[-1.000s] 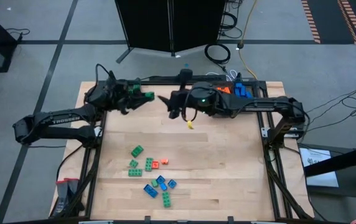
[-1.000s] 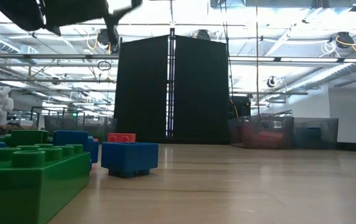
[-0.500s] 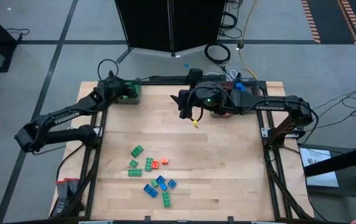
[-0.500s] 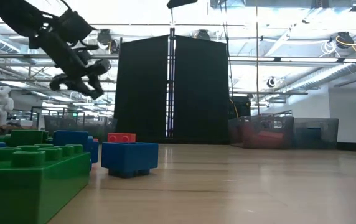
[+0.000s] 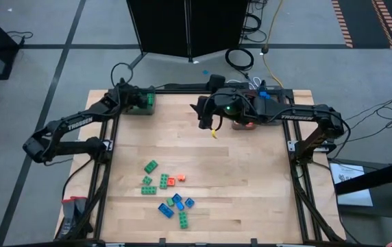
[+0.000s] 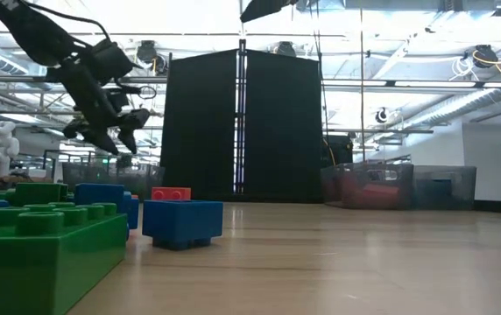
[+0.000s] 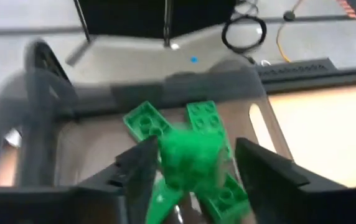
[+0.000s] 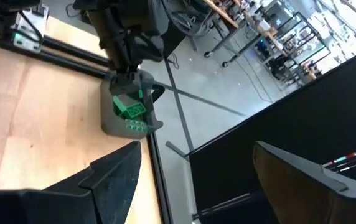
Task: Sort blocks
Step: Put the green game piece into the left black bin, then put the orange game piece into the middle black bin
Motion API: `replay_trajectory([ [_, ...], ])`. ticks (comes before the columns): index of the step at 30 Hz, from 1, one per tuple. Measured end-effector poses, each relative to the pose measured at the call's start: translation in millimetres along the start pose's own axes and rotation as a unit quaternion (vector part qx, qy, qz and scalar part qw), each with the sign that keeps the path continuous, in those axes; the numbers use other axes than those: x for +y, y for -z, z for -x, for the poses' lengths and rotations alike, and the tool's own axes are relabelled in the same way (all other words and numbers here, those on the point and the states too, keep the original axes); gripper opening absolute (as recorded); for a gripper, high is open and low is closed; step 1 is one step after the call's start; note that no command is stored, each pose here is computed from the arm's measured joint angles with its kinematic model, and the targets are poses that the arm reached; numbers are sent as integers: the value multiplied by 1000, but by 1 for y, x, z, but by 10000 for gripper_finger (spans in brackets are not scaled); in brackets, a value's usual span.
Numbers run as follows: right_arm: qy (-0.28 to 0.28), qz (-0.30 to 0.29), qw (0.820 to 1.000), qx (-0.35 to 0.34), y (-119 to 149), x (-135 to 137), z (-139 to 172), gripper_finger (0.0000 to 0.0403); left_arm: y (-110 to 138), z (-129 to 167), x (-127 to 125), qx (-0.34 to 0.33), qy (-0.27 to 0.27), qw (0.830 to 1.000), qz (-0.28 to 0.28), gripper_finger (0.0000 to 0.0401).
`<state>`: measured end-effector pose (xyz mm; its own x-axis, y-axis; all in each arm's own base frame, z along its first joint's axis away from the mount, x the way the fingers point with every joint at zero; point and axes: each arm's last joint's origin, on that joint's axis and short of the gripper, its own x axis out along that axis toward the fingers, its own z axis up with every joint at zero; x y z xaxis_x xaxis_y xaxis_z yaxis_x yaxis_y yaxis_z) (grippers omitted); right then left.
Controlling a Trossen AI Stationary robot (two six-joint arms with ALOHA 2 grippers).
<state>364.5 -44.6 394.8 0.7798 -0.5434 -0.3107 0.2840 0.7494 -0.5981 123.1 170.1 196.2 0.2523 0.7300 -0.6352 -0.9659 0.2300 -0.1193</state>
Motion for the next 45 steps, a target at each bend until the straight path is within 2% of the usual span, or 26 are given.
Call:
replay_trajectory([
  [5, -12, -5, 1000, 18, 4, 2, 0, 302, -3, 0, 2, -26, -40, 998, -28, 295],
  [7, -19, -6, 1000, 24, 5, 3, 0, 302, -2, 0, 2, -17, -35, 999, -24, 320],
  [9, -49, -7, 999, 15, 6, 5, 0, 302, 1, 1, 0, 8, 7, 1000, 3, 336],
  [12, -132, -29, 991, -21, 4, 11, 0, 302, 6, 3, -11, 49, 109, 993, 2, 341],
  [16, -224, -49, 973, -30, 7, 31, -13, 302, 16, 14, -31, 115, 262, 958, -29, 342],
  [18, -245, -46, 968, -17, 11, 44, -24, 302, 25, 23, -41, 151, 309, 938, -49, 342],
  [20, -269, -40, 962, -6, 15, 57, -34, 302, 34, 34, -47, 183, 330, 923, -72, 343],
  [22, -304, -37, 952, -1, 20, 71, -45, 302, 42, 45, -51, 205, 332, 917, -87, 343],
  [24, -340, -34, 940, 9, 27, 89, -57, 302, 49, 54, -52, 219, 318, 917, -98, 343],
  [26, -380, -32, 924, 24, 37, 110, -71, 302, 53, 61, -52, 214, 295, 926, -101, 343],
  [29, -441, -65, 895, 16, 46, 135, -90, 302, 54, 67, -52, 187, 261, 942, -101, 343],
  [31, -464, -85, 882, 2, 50, 148, -101, 302, 53, 69, -52, 166, 244, 951, -95, 343],
  [34, -475, -102, 874, 8, 60, 169, -117, 302, 52, 70, -51, 156, 227, 957, -87, 343],
  [39, -488, -143, 860, 37, 69, 206, -124, 302, 54, 71, -52, 162, 234, 954, -92, 343],
  [45, -448, -177, 873, 83, 71, 225, -121, 301, 56, 74, -56, 163, 248, 948, -113, 343],
])
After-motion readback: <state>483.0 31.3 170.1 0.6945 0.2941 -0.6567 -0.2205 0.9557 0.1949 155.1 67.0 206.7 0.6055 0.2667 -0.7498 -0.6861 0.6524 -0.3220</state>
